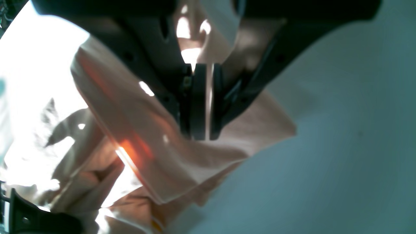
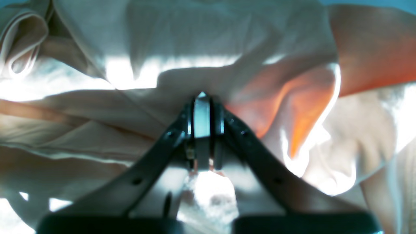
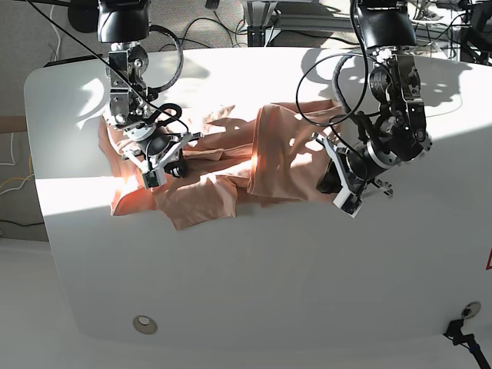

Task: Fold the T-shirt properly
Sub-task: 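Move the right gripper to the strip end and grasp it, then fold the strip end held by the right gripper over toward the left gripper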

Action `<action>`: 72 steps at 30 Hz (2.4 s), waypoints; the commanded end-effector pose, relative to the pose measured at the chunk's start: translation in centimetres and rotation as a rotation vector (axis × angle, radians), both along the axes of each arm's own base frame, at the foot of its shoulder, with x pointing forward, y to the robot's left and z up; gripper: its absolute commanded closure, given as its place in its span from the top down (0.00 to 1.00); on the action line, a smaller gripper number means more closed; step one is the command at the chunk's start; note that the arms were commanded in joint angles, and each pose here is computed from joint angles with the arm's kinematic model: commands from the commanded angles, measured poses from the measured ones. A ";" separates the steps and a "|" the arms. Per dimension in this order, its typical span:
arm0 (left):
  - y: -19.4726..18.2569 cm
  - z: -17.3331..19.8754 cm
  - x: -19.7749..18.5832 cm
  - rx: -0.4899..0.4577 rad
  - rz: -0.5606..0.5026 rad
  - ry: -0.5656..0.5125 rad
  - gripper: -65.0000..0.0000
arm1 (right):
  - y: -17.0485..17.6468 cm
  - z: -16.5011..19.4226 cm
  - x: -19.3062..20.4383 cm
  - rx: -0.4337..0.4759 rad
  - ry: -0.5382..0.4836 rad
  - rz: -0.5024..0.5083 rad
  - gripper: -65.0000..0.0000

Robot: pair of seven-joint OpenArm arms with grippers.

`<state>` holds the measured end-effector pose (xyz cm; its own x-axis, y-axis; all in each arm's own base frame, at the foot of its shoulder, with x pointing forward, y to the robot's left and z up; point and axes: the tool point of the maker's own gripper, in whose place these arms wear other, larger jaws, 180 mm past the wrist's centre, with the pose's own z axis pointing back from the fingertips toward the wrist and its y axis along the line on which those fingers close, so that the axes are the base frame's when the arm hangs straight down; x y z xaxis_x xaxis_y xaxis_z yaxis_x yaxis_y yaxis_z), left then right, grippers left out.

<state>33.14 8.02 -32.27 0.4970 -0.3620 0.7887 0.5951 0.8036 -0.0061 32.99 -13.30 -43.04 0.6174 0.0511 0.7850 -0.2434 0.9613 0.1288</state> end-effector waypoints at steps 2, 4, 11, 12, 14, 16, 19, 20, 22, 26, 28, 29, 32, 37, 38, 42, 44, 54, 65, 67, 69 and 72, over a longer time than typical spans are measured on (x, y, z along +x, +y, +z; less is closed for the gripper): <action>1.5 -0.2 1.1 -0.017 0.018 -0.030 0.00 | -0.6 -0.5 -0.2 -0.053 0.048 0.004 0.00; 2.0 -1.4 1.2 -0.012 0.029 -0.012 0.00 | -0.6 -0.3 0.0 -0.053 0.042 0.005 0.00; 2.4 -8.0 -0.1 -0.042 0.060 0.149 0.00 | -0.2 2.1 1.1 -0.056 -0.028 0.015 0.00; 2.5 -8.9 -0.4 -0.046 0.066 0.175 0.00 | -0.1 3.3 1.5 -0.057 -0.061 0.017 0.00; 2.8 -10.9 -1.3 -0.032 0.072 0.234 0.00 | 0.3 5.7 2.2 -0.060 -0.127 0.027 0.00; 2.8 -11.7 -1.6 -0.037 0.077 0.254 0.00 | 0.7 8.3 2.8 -0.062 -0.197 0.035 0.00; 2.9 -11.8 -1.5 -0.038 0.079 0.247 0.00 | -0.6 11.3 3.3 -0.069 -0.267 -0.012 0.29; 3.0 -11.8 -1.6 -0.037 0.080 0.248 0.00 | -1.5 11.7 3.3 -0.066 -0.263 -0.050 0.41; 3.1 -11.8 -1.6 -0.035 0.080 0.248 0.00 | -4.8 12.5 3.3 -0.061 -0.260 -0.161 0.64; 4.2 -11.7 -1.5 -0.012 0.085 0.244 0.00 | -10.3 12.1 2.3 -0.052 -0.223 -0.341 0.80; 4.3 -11.7 -1.5 -0.011 0.085 0.242 0.00 | -11.8 11.5 1.8 -0.027 -0.204 -0.381 0.80; 4.7 -11.7 -1.5 -0.002 0.086 0.244 0.00 | -12.5 11.1 1.4 0.001 -0.193 -0.387 0.80; 5.2 -11.7 -1.5 0.009 0.089 0.243 0.00 | -14.8 8.9 -0.2 0.091 -0.109 -0.429 0.80; 5.3 -11.7 -1.5 0.010 0.090 0.244 0.00 | -16.6 6.6 -2.3 0.142 -0.048 -0.453 0.80; 5.3 -11.7 -1.6 0.010 0.090 0.244 0.00 | -16.6 6.5 -2.5 0.153 -0.046 -0.451 0.80; 5.3 -11.7 -1.6 0.011 0.090 0.244 0.00 | -15.8 5.3 -3.8 0.193 -0.017 -0.443 0.80; 5.3 -11.7 -1.6 0.011 0.090 0.243 0.00 | -14.6 4.5 -4.2 0.226 -0.002 -0.442 0.79; 5.3 -11.6 -1.5 0.011 0.089 0.240 0.00 | -7.5 3.0 -3.5 0.298 0.051 -0.311 0.79; 5.3 -12.0 -2.1 0.012 0.090 0.253 0.00 | -7.1 5.0 -0.6 0.316 -0.013 -0.302 0.69; 5.3 -12.1 -2.2 0.012 0.090 0.255 0.00 | -7.2 5.5 0.0 0.315 -0.028 -0.300 0.58; 5.3 -12.1 -2.2 0.012 0.090 0.255 0.00 | -7.6 6.0 0.5 0.304 -0.042 -0.294 0.49; 5.3 -12.1 -2.2 0.012 0.090 0.255 0.00 | -7.6 6.2 0.7 0.305 -0.047 -0.290 0.36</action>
